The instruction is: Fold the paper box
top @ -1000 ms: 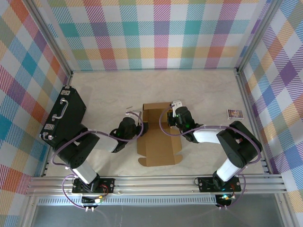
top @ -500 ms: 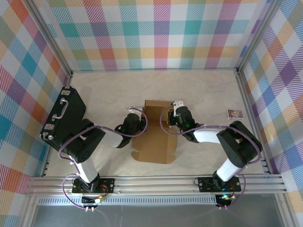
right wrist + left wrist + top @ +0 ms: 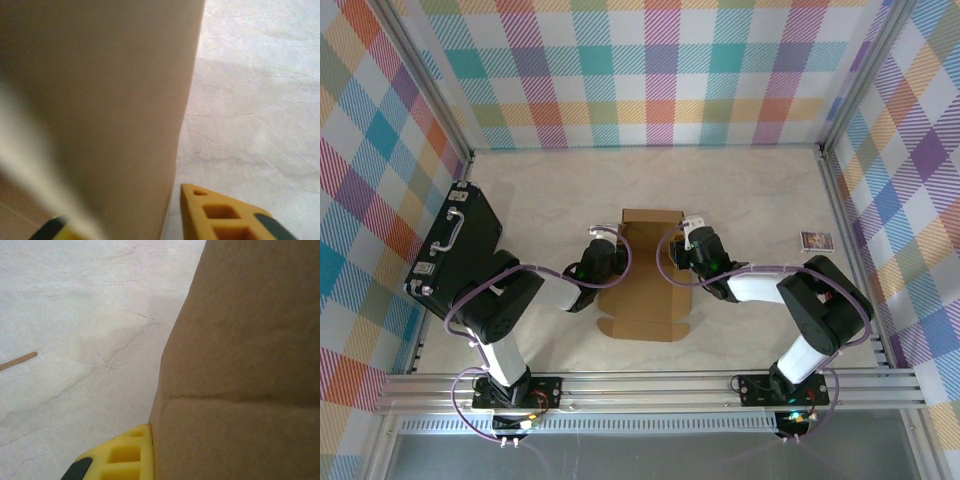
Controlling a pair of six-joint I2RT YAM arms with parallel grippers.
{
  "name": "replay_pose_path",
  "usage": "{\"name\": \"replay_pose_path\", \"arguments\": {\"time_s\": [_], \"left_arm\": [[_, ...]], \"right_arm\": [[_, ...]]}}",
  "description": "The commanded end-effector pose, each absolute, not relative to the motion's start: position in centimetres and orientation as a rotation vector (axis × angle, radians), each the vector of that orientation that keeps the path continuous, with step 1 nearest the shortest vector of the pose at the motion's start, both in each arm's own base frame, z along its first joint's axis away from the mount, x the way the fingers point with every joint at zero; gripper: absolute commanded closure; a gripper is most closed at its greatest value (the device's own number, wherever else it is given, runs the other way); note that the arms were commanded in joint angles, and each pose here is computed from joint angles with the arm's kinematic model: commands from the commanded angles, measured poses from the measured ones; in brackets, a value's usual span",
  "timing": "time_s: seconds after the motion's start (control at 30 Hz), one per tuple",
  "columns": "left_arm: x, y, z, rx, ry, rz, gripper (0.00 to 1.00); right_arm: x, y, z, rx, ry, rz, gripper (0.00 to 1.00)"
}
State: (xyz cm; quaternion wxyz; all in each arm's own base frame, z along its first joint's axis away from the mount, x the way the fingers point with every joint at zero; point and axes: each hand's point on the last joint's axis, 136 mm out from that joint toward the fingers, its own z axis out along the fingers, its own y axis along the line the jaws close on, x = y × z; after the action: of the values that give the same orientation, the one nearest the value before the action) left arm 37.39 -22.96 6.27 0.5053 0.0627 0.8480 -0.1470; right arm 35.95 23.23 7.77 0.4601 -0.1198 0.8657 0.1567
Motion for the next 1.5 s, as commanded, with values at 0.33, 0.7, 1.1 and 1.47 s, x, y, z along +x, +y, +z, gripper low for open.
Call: {"name": "replay_pose_path", "arguments": {"time_s": [0.33, 0.7, 1.1, 1.47], "left_arm": [[37.3, -23.8, 6.7, 0.141, 2.035, -0.391, 1.0], [37.1, -24.5, 7.4, 0.142, 2.028, -0.403, 1.0], [37.2, -25.5, 9.0, 0.14, 2.005, -0.42, 1.0], [36.9, -25.4, 8.5, 0.135, 2.002, -0.4, 1.0]], "right_arm": [[37.5, 24.7, 6.1, -0.365, 2.13, 0.354, 1.0], [38.3, 24.8, 6.2, -0.411, 2.092, 0.303, 0.78], [37.1, 24.3, 4.7, -0.415, 2.131, 0.313, 1.0], [36.8, 24.9, 5.0, -0.395, 2.156, 0.374, 0.77]]}}
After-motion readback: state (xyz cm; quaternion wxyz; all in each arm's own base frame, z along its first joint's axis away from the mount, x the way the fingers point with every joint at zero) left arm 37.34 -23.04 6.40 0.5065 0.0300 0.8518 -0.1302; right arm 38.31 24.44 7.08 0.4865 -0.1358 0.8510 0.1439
